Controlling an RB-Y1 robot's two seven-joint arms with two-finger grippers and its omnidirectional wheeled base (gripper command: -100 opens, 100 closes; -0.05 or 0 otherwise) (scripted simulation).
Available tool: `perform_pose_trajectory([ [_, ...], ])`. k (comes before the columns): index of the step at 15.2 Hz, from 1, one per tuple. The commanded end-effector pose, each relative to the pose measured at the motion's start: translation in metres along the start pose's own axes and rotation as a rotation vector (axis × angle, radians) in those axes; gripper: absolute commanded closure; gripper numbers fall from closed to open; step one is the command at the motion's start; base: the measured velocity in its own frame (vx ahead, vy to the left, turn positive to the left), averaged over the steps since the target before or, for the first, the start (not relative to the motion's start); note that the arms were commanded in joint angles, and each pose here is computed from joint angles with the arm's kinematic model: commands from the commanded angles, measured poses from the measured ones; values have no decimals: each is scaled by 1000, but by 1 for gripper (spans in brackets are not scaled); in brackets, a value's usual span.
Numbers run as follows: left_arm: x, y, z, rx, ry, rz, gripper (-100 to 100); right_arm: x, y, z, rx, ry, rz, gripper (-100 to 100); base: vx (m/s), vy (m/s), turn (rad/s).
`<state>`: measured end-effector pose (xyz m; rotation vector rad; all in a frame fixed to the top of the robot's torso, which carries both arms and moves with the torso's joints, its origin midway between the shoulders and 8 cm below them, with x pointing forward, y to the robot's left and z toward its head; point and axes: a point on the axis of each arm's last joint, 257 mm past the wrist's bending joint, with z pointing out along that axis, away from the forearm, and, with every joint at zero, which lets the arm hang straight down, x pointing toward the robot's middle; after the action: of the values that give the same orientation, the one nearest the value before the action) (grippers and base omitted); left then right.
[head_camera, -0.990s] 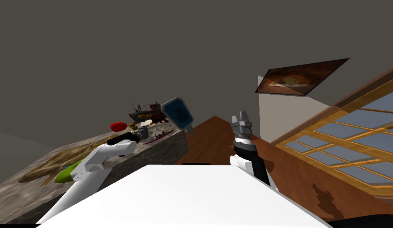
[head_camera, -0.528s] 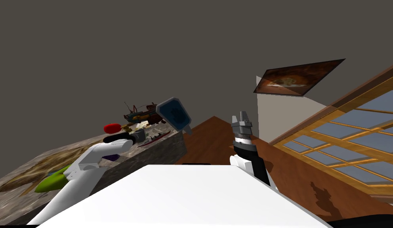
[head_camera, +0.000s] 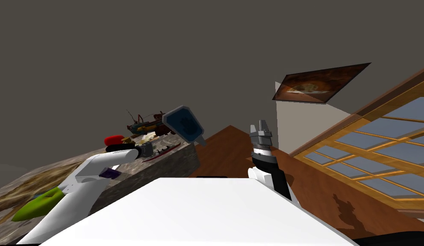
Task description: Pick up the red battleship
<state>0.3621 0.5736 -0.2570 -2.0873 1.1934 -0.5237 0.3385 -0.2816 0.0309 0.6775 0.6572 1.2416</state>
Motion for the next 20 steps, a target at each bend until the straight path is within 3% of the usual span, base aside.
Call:
perform_pose_trajectory([
  [1,-8,9,1,-50,-14,-30,-100,0,0,0,0,0,0,0,52,-42,-23],
  [2,-9,12,1,-62,-17,-30,-100,0,0,0,0,0,0,0,38,-31,-9],
  [3,-17,12,1,-85,-22,-69,-100,0,0,0,0,0,0,0,43,-33,-25],
  [5,-19,20,0,-116,-30,-69,-100,0,0,0,0,0,0,0,39,-33,-18],
  [6,-25,21,-1,-137,-34,-106,-100,0,0,0,0,0,0,0,48,-38,-22],
  [8,-27,28,-2,-167,-42,-106,-100,0,0,0,0,0,0,0,48,-31,-15],
  [9,-33,30,-4,-192,-46,-142,-100,0,0,0,0,0,0,0,40,-30,-19],
  [11,-34,36,-5,-215,-52,-142,-100,0,0,0,0,0,0,0,40,-28,-15],
  [14,-44,44,-10,-279,-60,-209,-100,0,0,0,0,0,0,0,52,-28,-25],
  [16,-45,50,-11,-302,-66,-209,-100,0,0,0,0,0,0,0,50,-27,-14],
  [20,-53,61,-19,-376,-75,-266,-100,0,0,0,0,0,0,0,55,-17,-19],
])
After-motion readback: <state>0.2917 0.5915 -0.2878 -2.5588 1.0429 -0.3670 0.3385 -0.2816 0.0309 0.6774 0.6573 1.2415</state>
